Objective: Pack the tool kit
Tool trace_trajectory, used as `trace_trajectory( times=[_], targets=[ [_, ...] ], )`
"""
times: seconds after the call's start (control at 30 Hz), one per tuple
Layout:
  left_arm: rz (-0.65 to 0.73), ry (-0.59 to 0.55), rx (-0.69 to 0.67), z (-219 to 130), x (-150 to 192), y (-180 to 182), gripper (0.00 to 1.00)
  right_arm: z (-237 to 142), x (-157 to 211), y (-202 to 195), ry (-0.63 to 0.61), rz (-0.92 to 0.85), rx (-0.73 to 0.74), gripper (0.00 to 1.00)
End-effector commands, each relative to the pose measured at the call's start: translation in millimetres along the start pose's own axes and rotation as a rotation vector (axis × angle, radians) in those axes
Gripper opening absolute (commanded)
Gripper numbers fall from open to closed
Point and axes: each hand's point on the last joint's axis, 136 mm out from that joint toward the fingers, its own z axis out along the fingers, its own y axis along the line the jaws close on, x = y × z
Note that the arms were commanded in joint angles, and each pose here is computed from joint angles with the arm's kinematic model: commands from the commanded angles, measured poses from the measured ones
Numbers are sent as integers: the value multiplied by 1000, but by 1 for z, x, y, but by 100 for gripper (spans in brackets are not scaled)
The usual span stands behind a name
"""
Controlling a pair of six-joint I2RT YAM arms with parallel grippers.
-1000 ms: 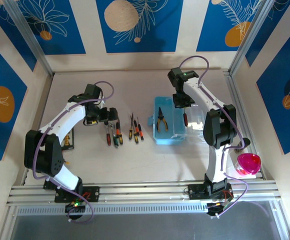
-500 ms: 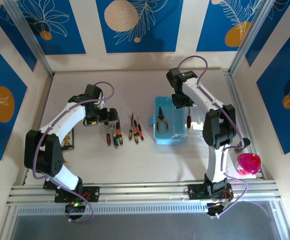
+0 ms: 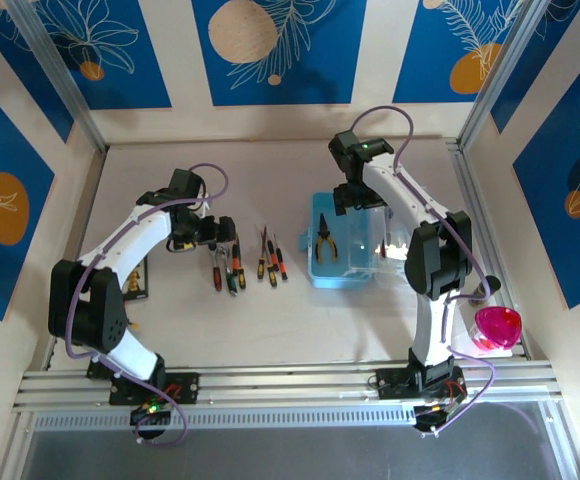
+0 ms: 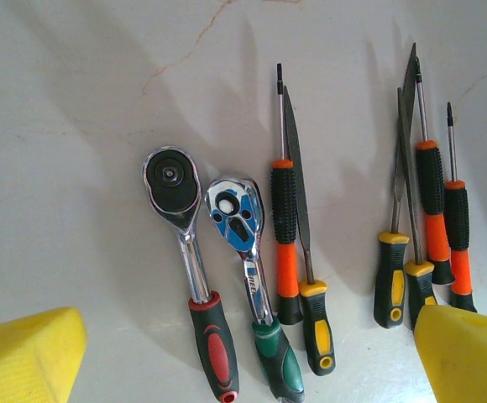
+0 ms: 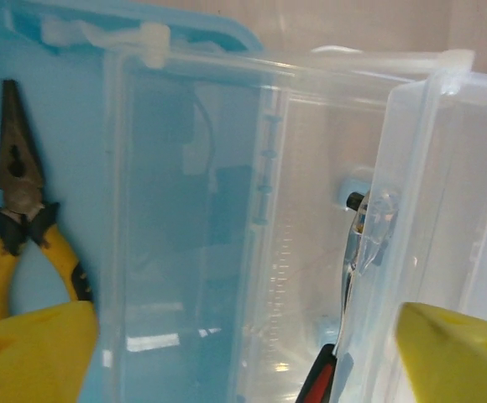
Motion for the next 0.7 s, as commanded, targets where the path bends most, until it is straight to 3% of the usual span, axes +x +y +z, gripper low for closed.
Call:
trace_trajectory(
  times=[0.0,0.23,0.4,0.6,0.67],
  targets=[
    [16,-8,16,-8,-2,-2,100,-34,-2,4,-55,-10,-65,100],
    [25,-29,32,-10,-11,-8,100,-61,-2,32,-121,-43,-237,99],
    [72,-42,70,-9,-24,-32,100,-73,-1,45,-154,-42,-343,99],
    [178,34,65,16,-16,-78,100,-70,8,54,-145,-62,-377,99],
    [183,61,52,29,-9,-83,95,-69,11,56,-142,-63,-392,99]
  ],
)
